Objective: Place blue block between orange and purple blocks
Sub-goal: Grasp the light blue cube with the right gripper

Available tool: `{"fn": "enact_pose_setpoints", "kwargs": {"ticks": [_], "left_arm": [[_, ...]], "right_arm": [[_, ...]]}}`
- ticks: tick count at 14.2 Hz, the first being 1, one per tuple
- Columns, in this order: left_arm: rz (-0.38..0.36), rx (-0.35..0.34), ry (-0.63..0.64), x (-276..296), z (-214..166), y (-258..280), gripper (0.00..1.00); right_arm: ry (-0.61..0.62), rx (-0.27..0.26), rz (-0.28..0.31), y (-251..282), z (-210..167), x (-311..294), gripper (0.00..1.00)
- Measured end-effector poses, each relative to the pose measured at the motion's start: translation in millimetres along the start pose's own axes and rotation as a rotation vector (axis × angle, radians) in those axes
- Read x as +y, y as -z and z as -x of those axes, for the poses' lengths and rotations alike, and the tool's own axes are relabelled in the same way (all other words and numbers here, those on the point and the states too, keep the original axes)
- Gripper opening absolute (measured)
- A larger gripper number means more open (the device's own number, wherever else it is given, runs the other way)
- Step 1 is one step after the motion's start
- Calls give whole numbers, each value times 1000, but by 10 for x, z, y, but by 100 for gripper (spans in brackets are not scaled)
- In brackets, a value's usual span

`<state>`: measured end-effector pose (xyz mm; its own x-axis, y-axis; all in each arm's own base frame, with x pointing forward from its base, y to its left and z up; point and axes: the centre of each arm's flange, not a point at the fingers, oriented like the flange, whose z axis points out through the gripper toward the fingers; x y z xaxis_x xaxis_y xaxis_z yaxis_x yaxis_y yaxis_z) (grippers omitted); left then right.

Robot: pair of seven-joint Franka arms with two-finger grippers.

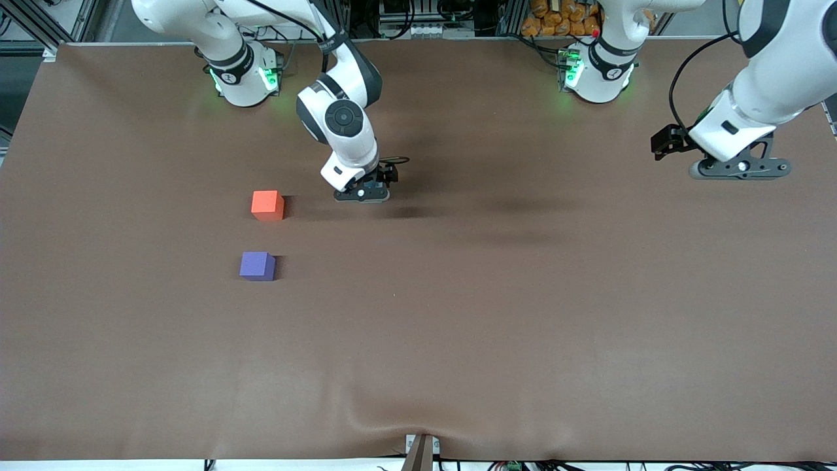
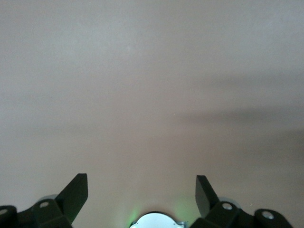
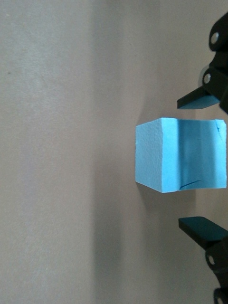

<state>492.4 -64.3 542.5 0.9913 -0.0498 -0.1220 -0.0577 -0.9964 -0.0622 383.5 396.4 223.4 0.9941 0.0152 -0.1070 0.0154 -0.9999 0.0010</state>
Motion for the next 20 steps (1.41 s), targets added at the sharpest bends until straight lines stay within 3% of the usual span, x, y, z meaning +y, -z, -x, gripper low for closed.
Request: {"fn": "enact_pose_setpoints", "kwargs": {"ticks": [1,5,6,10,12,14,17,20], "left_arm": [[6,25,13,-56,-35,122,100],[12,90,16,-275,-225,434,100],[11,92,-14,-268,-255,440,100],[5,86,-81,-141,-271,455,100],[4,68,-84,-123,-219,567,100],[4,58,-79,-156,-156,695,100],[6,65,-65,-233,-108,775,100],[8,75,-55,-285,-107,823,100]], "right_arm": [[-13,0,2,-29,34,-34,100],[-24,-1,8,-114,90,-94,59],[-26,1,7,-100,80,-90,55],[-91,-6,8,97,-221,84,55],[-159,-39,12,490,-577,314,55],[-201,-35,-16,995,-954,681,50],[-172,-2,-60,1428,-1338,1426,49],[-155,-16,-63,1391,-1500,1962,49]]}}
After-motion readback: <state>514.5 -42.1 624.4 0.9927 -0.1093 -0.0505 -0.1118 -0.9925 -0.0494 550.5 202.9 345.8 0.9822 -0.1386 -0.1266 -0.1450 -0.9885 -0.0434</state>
